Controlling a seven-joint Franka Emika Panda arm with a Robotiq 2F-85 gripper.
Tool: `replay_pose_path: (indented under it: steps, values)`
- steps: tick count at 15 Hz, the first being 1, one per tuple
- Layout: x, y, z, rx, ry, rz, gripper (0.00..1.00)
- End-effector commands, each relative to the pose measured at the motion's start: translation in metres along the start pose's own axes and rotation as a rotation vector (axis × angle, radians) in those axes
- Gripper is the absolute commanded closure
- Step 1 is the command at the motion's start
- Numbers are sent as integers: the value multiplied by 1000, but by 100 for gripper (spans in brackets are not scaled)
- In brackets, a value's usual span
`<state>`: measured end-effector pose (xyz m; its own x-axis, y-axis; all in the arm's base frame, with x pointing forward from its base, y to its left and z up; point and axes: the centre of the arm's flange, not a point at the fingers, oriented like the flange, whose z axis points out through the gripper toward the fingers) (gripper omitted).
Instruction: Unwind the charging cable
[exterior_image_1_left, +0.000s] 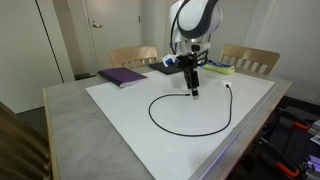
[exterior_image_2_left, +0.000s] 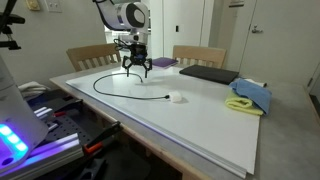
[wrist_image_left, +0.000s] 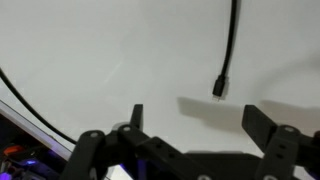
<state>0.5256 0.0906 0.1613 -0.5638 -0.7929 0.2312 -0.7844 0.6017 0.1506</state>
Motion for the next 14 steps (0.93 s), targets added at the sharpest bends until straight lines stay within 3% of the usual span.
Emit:
replay_pose_path:
  steps: [1,9,14]
  values:
    - [6,-7,7,-3,3,19,0]
    - [13,-20,21,-34,-7,58,0]
    - [-3,-33,16,-36,-86,69,0]
